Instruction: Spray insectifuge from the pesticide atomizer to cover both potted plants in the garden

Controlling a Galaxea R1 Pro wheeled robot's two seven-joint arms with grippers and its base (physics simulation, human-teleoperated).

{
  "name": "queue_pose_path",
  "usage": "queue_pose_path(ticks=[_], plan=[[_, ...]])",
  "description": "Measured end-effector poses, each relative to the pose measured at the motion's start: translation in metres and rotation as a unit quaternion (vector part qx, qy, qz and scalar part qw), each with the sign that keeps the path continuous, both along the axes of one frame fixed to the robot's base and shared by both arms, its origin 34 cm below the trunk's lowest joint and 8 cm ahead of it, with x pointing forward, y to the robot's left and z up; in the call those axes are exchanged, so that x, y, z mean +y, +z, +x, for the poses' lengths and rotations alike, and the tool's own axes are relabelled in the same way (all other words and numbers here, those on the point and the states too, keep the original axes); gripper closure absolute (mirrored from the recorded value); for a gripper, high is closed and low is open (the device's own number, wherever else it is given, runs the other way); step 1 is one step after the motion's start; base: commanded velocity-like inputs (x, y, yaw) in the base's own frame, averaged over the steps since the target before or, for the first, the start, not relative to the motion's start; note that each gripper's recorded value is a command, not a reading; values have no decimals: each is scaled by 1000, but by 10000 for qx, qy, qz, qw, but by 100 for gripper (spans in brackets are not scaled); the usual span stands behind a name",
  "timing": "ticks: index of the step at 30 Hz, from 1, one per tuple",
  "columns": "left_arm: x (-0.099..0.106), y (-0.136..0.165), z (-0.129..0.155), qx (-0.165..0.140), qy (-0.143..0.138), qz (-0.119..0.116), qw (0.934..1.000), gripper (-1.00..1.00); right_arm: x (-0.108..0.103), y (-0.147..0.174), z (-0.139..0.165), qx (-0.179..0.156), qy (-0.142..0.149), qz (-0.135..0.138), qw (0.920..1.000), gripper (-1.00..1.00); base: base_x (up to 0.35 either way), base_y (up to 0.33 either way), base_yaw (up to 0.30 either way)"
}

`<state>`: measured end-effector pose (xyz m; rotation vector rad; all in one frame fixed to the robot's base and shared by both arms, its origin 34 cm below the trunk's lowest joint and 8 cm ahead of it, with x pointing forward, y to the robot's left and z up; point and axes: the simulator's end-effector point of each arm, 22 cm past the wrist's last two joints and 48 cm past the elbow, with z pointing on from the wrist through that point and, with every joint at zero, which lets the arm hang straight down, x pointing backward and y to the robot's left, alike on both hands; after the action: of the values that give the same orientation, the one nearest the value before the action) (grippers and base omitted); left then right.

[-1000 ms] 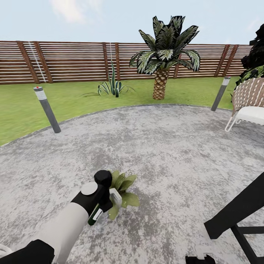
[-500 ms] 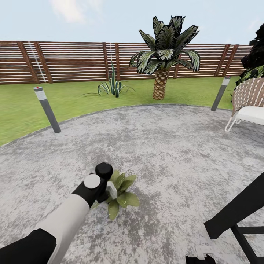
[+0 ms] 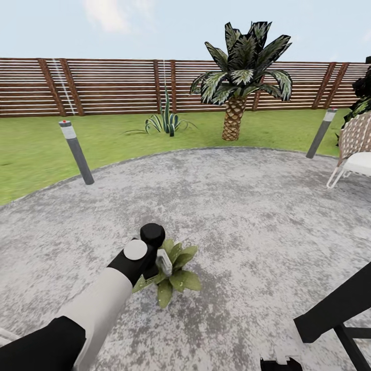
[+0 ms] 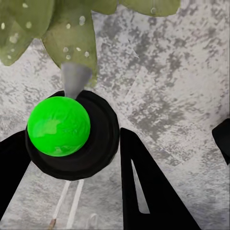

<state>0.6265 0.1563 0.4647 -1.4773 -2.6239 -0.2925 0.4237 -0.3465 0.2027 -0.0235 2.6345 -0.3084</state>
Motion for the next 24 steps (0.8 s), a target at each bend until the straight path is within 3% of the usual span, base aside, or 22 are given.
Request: queue_pose_path(ticks=[6,11,18,24], plan=[[13,-7,-5,72,50,119,9999,100,0,0,0,7,7,-5,10000,-100,75,25,0],[16,-19,-19,215,77,134,9996,100,0,0,-1,11,8,0,10000,-100,57,288,0],[22,-48,-56,577,78,186,9981,100,0,0,0,8,14,-4,10000,-100,2,66,0],[1,-35,-43,395,45,-1,9992,100,0,0,0,6,14,-6,10000,-100,0,0,0]])
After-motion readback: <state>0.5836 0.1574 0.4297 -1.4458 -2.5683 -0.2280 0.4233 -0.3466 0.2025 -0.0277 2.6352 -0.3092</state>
